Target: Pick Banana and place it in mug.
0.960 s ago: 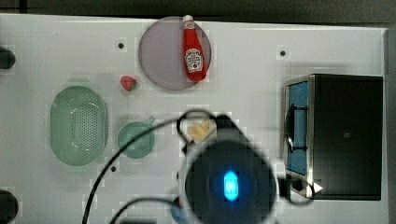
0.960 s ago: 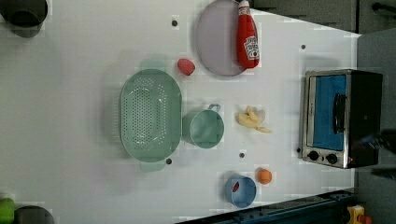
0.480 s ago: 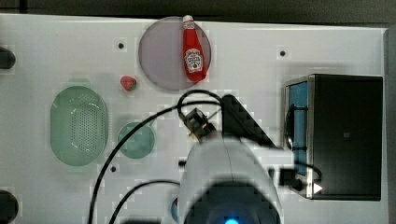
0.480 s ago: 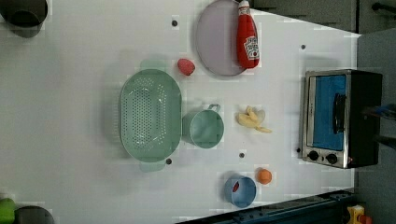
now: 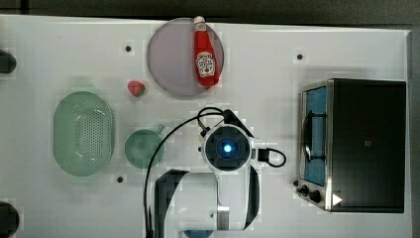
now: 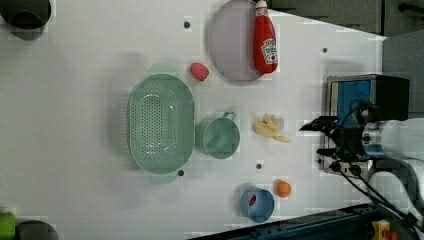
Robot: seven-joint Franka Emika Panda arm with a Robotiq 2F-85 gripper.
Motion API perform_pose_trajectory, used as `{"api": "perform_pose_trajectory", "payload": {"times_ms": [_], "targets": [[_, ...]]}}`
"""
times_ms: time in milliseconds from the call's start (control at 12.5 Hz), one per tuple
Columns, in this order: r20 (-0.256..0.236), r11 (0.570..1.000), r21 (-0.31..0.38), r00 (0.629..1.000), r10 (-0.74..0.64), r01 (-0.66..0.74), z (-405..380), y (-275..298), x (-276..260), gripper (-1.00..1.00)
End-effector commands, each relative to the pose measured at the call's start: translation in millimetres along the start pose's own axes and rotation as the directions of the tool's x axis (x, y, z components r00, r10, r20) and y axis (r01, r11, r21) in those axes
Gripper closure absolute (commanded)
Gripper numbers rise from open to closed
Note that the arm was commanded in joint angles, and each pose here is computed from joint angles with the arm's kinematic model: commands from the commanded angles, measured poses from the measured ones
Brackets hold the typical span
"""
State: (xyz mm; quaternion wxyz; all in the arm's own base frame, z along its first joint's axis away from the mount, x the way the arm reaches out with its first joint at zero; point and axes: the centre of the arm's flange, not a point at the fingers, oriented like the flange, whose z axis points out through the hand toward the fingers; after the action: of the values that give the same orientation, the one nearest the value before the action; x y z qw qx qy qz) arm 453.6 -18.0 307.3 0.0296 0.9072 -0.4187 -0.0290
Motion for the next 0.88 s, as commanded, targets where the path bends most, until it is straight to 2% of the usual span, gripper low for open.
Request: {"api": "perform_pose_trajectory", "payload": {"times_ms": [80,320,560,880], "targets": [[-0.064,0.997,0.072,0.998,-0.003,0.008,18.7,-10.2,13.3,-1.00],[-0.021,1.000,0.027,1.000,-0.003,0.004,77.7,-14.3,14.3,-1.00],[-0.045,0.998,0.054,0.999,-0.011,0.013,112.6,-21.1,14.9,-1.00],[-0.034,0.999,0.043,0.999,-0.017,0.019,145.6,-20.9,10.8,-1.00]]}}
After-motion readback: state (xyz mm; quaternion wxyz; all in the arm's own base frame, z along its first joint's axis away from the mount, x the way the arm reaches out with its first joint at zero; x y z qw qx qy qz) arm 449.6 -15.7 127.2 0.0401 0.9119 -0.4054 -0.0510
